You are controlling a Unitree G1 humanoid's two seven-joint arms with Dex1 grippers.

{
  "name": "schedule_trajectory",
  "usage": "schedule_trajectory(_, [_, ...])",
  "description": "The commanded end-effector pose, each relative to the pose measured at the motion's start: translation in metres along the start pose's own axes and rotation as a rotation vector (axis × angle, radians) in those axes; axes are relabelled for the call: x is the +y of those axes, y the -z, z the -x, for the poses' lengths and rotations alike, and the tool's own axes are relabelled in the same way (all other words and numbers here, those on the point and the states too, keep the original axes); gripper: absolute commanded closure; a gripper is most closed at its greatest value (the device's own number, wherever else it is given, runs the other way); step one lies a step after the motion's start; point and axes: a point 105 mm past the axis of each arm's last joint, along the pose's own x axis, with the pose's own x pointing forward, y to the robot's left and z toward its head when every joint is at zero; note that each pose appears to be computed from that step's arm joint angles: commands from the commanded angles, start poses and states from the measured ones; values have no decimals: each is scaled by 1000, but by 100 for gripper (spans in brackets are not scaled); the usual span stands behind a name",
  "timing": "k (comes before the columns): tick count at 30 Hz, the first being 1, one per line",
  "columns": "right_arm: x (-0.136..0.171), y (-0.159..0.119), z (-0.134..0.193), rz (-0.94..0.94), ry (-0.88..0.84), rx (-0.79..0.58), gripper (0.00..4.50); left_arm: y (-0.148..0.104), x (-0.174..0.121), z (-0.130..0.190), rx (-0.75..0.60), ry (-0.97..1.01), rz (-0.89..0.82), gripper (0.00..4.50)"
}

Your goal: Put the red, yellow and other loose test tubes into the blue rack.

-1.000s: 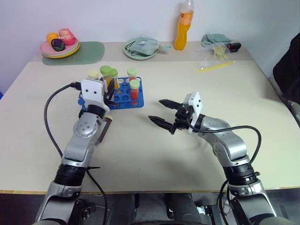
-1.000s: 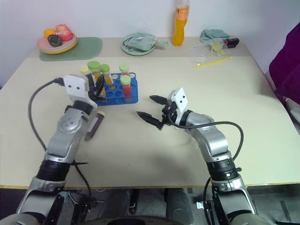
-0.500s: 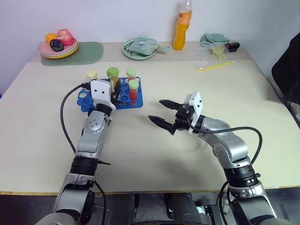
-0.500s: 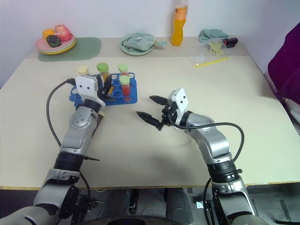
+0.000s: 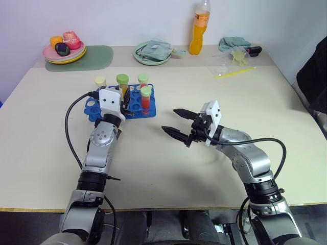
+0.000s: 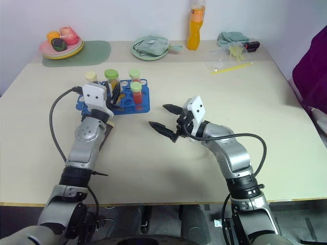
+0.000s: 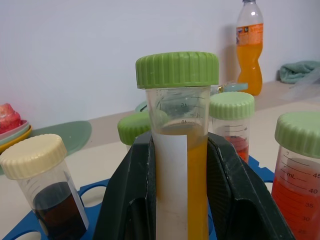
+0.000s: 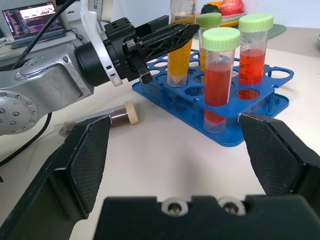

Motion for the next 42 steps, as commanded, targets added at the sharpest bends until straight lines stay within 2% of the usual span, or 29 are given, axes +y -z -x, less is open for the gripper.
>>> schedule_trajectory(1, [5,-15,-1,37,-21,-46,0,-9,2,0,-48,-6,13,373])
schedule_trajectory(5, [5,-16,-1,40,-24,-47,0,-7,-2,-2,-52,-8,65,373])
schedule_trajectory(17, [7,-16,0,46,-28,-43,0,2,2,3,-69,-39,30,373])
schedule_trajectory(20, [7,-17,0,48,-33,-42,0,2,2,4,-67,-43,50,231])
schedule_trajectory(24, [7,-18,0,50,-36,-43,0,0,5,9,-67,-47,63,19])
schedule_trajectory(25, [7,-18,0,51,-38,-43,0,0,8,11,-55,-52,58,4])
schedule_trajectory(27, [8,-19,1,53,-42,-44,0,-6,15,18,-40,-65,41,4])
schedule_trajectory(31, [10,-22,4,58,-47,-46,0,-44,30,35,-27,-45,-20,4])
schedule_trajectory(35, [10,-25,10,70,-70,-29,0,-61,43,56,175,22,-21,4])
schedule_trajectory(37, [12,-27,14,86,-118,-6,0,-41,54,80,543,69,-70,4])
schedule_trajectory(39, [13,-28,15,92,-161,7,0,-42,56,97,726,96,-91,4])
schedule_trajectory(42, [17,-29,13,99,-227,20,0,-24,52,105,920,158,-19,4])
